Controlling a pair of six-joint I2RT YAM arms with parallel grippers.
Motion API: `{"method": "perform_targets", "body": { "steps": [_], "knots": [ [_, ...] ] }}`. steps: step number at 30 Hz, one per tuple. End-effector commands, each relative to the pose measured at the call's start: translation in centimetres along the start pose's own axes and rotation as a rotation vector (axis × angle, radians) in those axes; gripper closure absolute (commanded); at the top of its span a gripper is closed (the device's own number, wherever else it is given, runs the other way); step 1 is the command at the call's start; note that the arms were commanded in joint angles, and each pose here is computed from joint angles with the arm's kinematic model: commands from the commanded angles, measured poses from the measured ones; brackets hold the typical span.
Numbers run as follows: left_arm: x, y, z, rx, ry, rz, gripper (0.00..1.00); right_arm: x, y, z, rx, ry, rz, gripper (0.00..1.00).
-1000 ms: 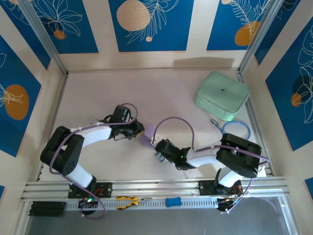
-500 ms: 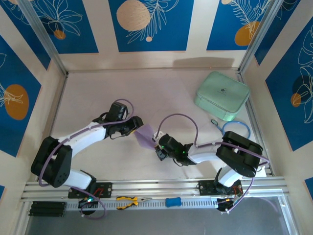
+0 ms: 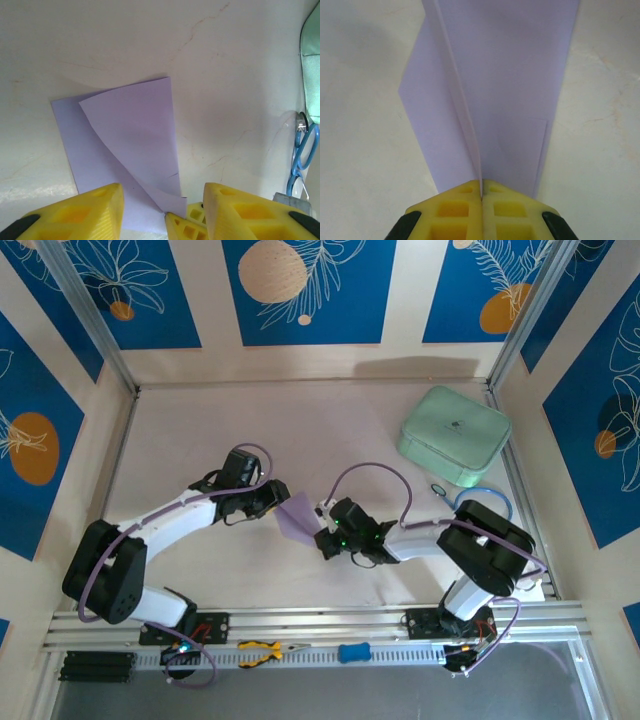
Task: Fold a paper plane with a square sheet of paper (pick it up from the middle)
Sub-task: Fourth fold the wing at the center of the table.
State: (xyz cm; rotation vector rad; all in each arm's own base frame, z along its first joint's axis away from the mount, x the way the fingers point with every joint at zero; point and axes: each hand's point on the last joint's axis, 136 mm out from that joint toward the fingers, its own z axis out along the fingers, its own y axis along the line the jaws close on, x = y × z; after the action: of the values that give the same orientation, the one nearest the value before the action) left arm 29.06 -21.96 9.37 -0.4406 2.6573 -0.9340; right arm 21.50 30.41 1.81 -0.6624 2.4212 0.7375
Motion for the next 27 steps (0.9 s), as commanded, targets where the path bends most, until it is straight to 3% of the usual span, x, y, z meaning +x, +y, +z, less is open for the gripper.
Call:
{"method": "perform_targets", "body": {
  "steps": [1,14,27],
  "knots": [
    [0.2,0.1,0.2,0.003,0.005,0.003,0.59,0.6,0.7,0.3,-0.064,0.059,0.089,0.98],
    [1.2,-0.2,1.5,0.055,0.044,-0.012,0.96,0.7,-0.2,0.2,-0.143,0.06,0.263,0.98],
    [3.5,-1.9,4.3,0.105,0.11,0.025,1.0,0.9,-0.6,0.1,-0.206,0.065,0.36,0.98]
  ]
}}
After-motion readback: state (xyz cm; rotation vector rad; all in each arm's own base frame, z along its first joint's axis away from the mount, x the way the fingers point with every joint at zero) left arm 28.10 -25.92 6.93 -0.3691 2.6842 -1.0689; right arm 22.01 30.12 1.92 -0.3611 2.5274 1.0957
